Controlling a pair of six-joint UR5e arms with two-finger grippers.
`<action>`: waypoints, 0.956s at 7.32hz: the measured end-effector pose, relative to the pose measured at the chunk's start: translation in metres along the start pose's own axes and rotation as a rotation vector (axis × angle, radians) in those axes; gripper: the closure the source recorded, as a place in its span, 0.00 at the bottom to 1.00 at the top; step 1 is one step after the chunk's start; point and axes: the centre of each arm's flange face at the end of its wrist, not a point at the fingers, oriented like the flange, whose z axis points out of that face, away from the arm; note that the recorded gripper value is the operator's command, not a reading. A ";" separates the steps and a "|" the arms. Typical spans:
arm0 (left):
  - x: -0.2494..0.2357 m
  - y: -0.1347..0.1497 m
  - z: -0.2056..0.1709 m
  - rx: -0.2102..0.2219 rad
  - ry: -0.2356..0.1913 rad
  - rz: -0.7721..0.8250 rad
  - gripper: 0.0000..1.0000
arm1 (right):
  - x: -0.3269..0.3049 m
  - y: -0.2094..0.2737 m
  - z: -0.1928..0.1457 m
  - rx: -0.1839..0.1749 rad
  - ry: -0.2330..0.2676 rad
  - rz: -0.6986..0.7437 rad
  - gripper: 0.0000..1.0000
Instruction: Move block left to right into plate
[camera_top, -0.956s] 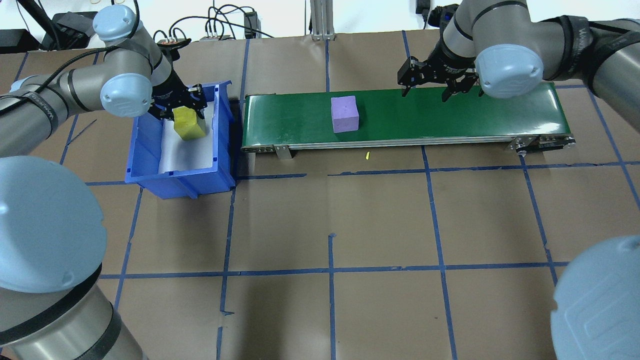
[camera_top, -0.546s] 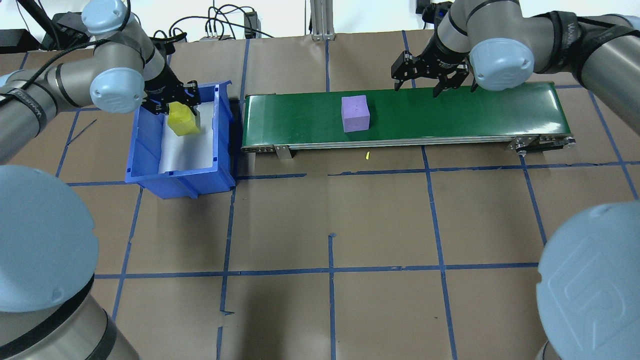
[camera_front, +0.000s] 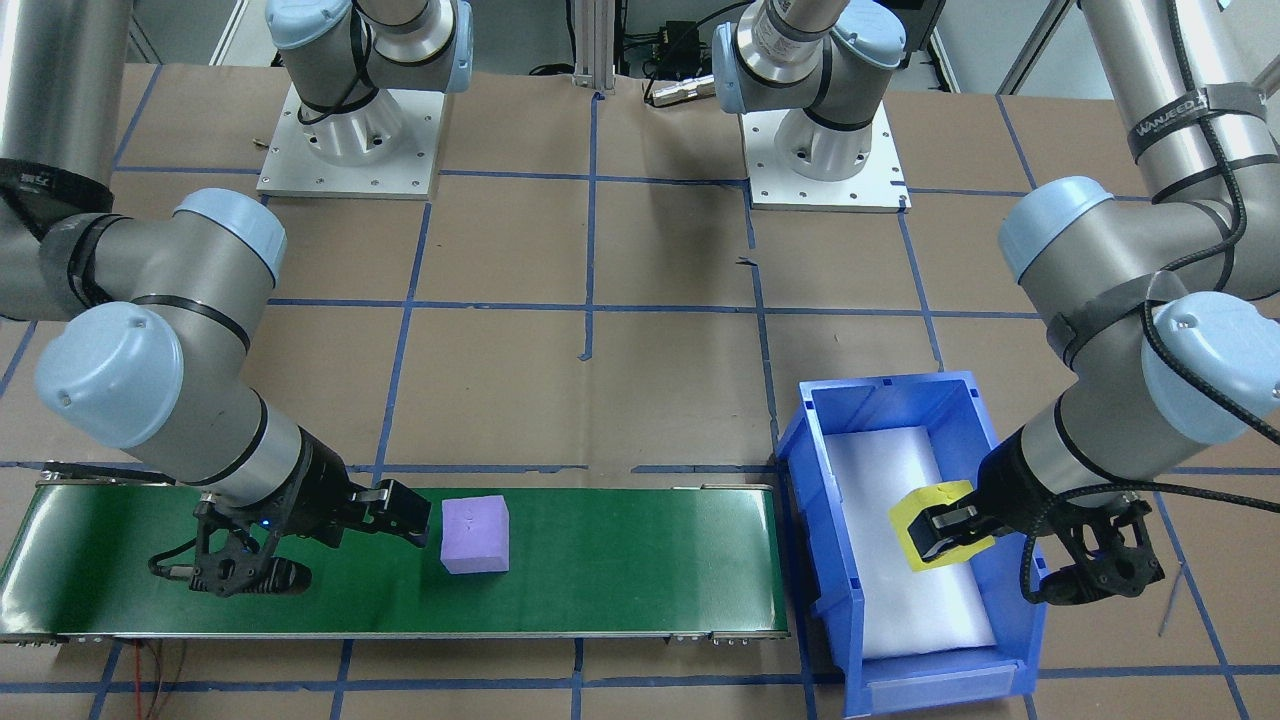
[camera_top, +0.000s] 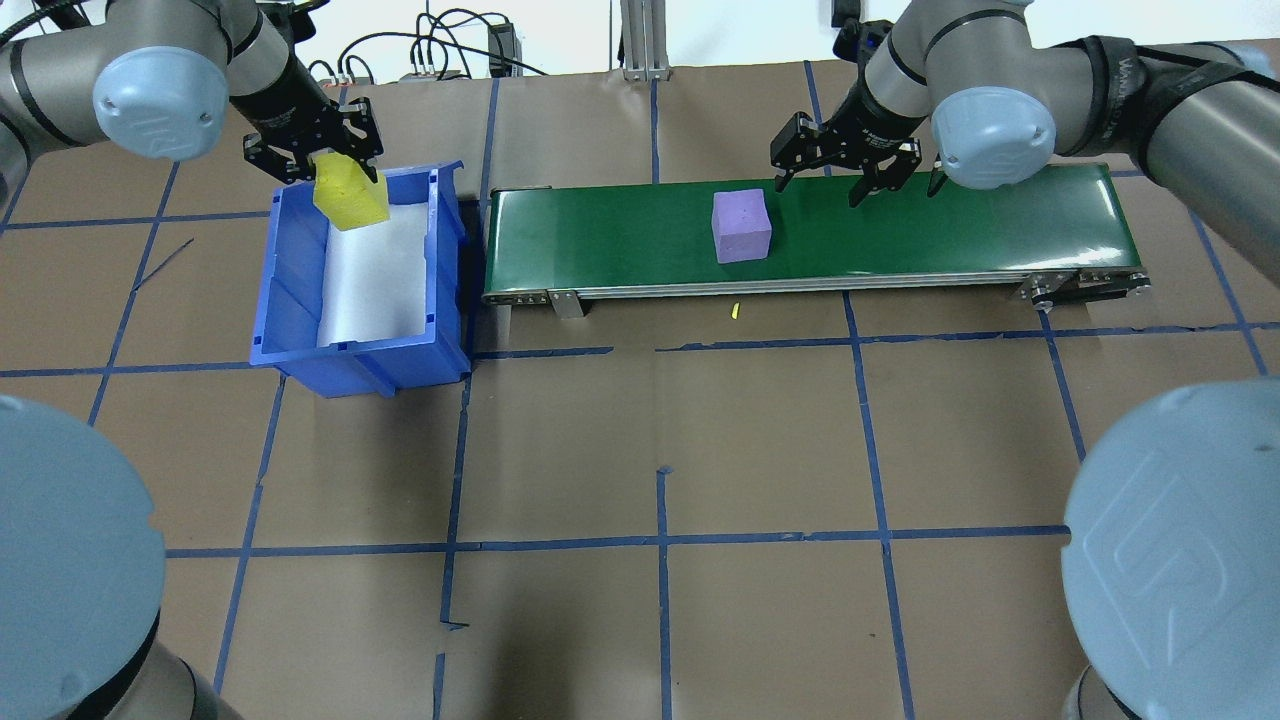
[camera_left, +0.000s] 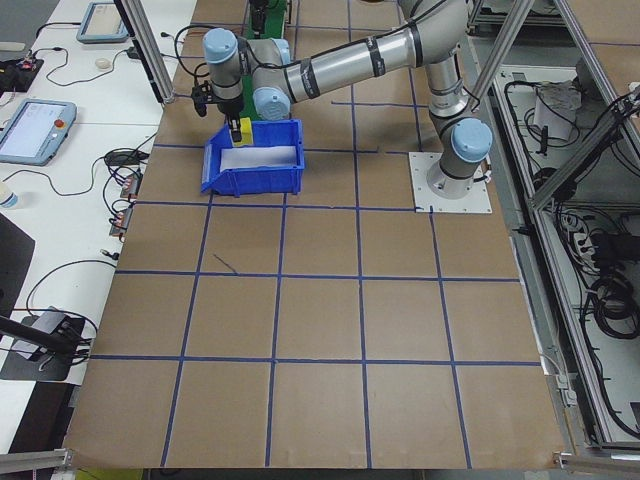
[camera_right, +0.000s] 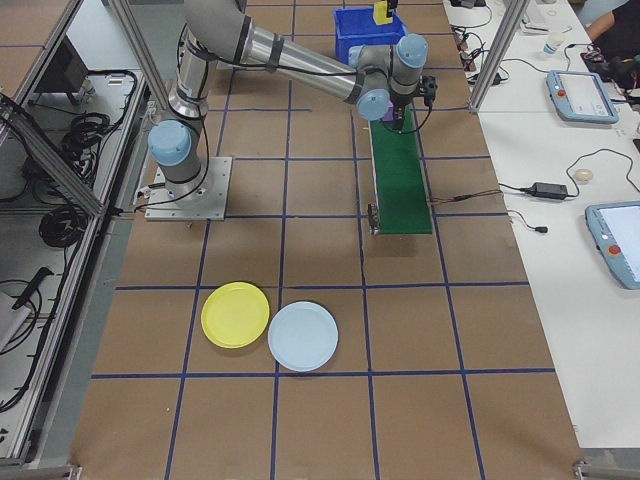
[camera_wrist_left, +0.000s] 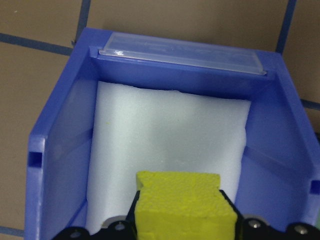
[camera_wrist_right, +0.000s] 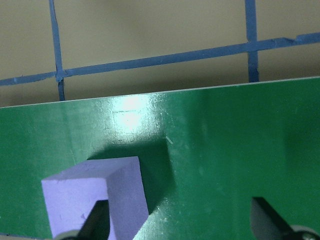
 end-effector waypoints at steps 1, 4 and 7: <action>0.020 0.007 -0.008 0.009 0.010 0.017 0.75 | 0.002 0.002 0.005 -0.010 -0.001 0.003 0.00; 0.104 0.034 0.012 0.026 0.023 0.142 0.75 | 0.005 0.006 0.017 -0.032 -0.001 0.009 0.00; 0.145 0.038 0.068 0.024 0.029 0.234 0.74 | 0.006 0.001 0.024 -0.025 -0.003 0.006 0.00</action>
